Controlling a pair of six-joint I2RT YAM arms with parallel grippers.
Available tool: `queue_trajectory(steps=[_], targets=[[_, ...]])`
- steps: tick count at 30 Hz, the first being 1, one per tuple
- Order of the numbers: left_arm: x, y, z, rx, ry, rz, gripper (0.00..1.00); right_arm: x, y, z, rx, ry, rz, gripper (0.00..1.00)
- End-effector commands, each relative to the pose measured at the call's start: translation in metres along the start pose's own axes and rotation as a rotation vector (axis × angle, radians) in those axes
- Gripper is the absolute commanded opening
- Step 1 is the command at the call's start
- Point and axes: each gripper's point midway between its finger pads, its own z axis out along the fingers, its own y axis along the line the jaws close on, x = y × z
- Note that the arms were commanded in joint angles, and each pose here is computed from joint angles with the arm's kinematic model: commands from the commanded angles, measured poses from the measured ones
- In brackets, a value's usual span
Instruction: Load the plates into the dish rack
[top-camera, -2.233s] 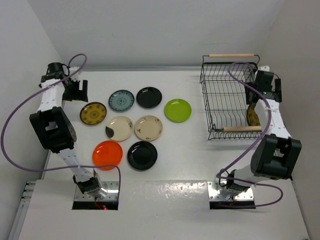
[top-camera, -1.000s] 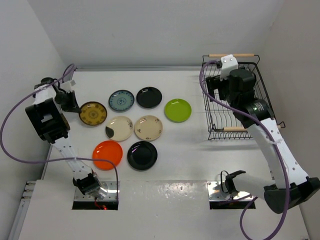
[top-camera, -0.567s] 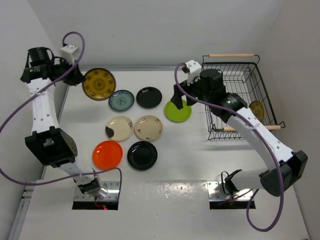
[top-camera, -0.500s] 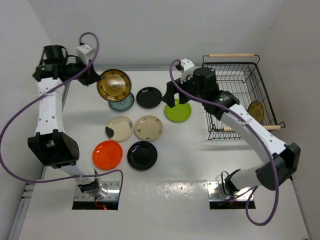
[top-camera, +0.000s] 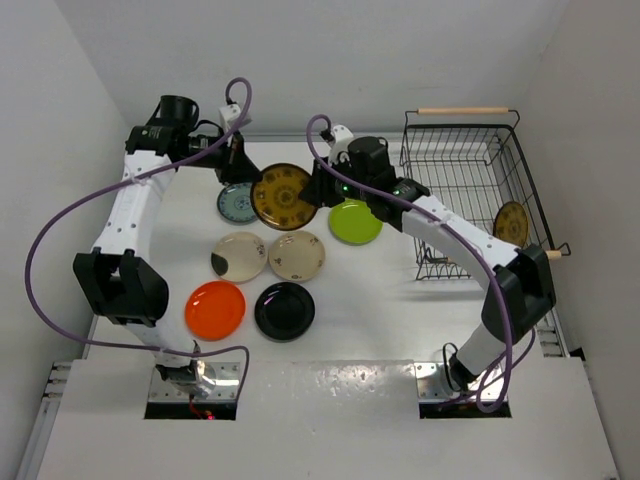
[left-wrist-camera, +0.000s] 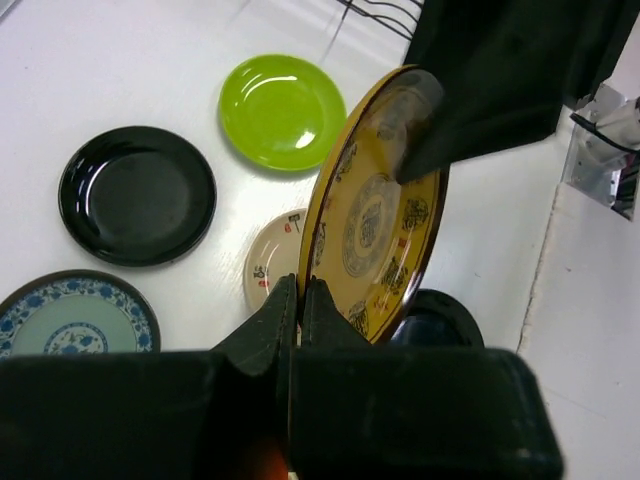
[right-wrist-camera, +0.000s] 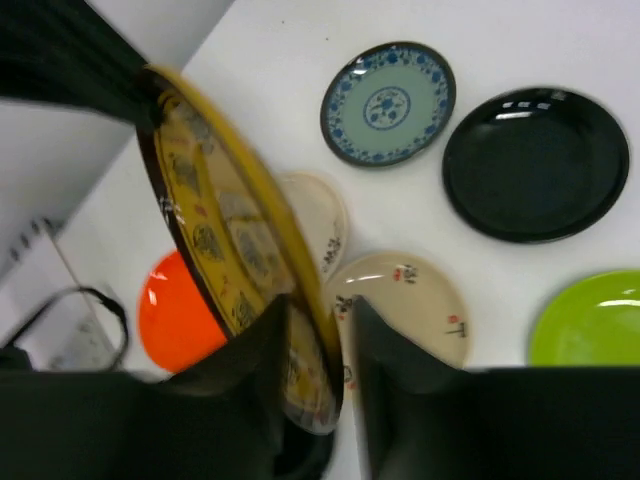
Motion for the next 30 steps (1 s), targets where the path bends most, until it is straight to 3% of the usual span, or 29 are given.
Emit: queue_trajectory(steps=[1, 3, 4, 5, 7, 8, 11, 12, 13, 14, 15, 16, 18, 19, 20, 21, 23, 30], targets=[[-0.015, -0.011, 0.001, 0.046, -0.042, 0.046, 0.0, -0.021, 0.008, 0.007, -0.038, -0.088, 0.021, 0.24], [-0.009, 0.001, 0.002, -0.007, -0.008, 0.035, 0.0, -0.029, 0.007, 0.003, -0.028, -0.115, 0.021, 0.0], [-0.007, 0.006, 0.001, -0.043, 0.005, 0.005, 0.02, -0.035, 0.002, 0.0, -0.005, -0.134, 0.012, 0.0], [0.002, 0.024, 0.0, -0.126, 0.053, -0.014, 0.24, -0.04, 0.003, -0.005, 0.001, -0.151, 0.007, 0.0], [0.002, 0.046, -0.008, -0.255, 0.087, -0.031, 0.51, -0.058, -0.019, -0.022, 0.103, -0.189, -0.026, 0.0], [0.01, 0.065, -0.017, -0.372, 0.143, -0.045, 0.71, -0.066, -0.025, -0.033, 0.139, -0.205, -0.039, 0.0], [0.009, 0.098, -0.05, -0.579, 0.18, -0.038, 0.89, -0.091, -0.083, -0.09, 0.421, -0.214, -0.11, 0.0], [0.015, 0.11, -0.062, -0.67, 0.224, -0.043, 0.96, -0.082, -0.105, -0.112, 0.537, -0.136, -0.163, 0.0], [0.017, 0.118, -0.072, -0.724, 0.236, -0.045, 0.98, -0.096, -0.138, -0.144, 0.663, -0.159, -0.148, 0.0], [0.023, 0.127, -0.086, -0.796, 0.267, -0.055, 0.99, -0.093, -0.16, -0.18, 0.77, -0.099, -0.181, 0.0], [0.031, 0.129, -0.087, -0.809, 0.293, -0.058, 0.99, -0.094, -0.159, -0.183, 0.772, -0.093, -0.207, 0.0], [0.044, 0.133, -0.092, -0.826, 0.323, -0.083, 0.99, -0.089, -0.194, -0.224, 0.934, -0.053, -0.181, 0.0], [0.067, 0.139, -0.099, -0.844, 0.37, -0.119, 0.99, -0.073, -0.214, -0.248, 1.023, 0.036, -0.189, 0.0], [0.077, 0.138, -0.095, -0.832, 0.39, -0.135, 0.95, -0.053, -0.242, -0.28, 1.136, 0.156, -0.22, 0.0], [0.101, 0.138, -0.095, -0.81, 0.443, -0.151, 0.86, -0.044, -0.253, -0.288, 1.169, 0.197, -0.219, 0.0], [0.114, 0.138, -0.096, -0.806, 0.463, -0.178, 0.69, -0.035, -0.266, -0.303, 1.216, 0.251, -0.226, 0.0], [0.145, 0.135, -0.097, -0.786, 0.518, -0.227, 0.6, -0.009, -0.285, -0.313, 1.243, 0.367, -0.234, 0.0], [0.195, 0.134, -0.109, -0.785, 0.619, -0.313, 0.59, 0.035, -0.328, -0.34, 1.341, 0.5, -0.186, 0.0]])
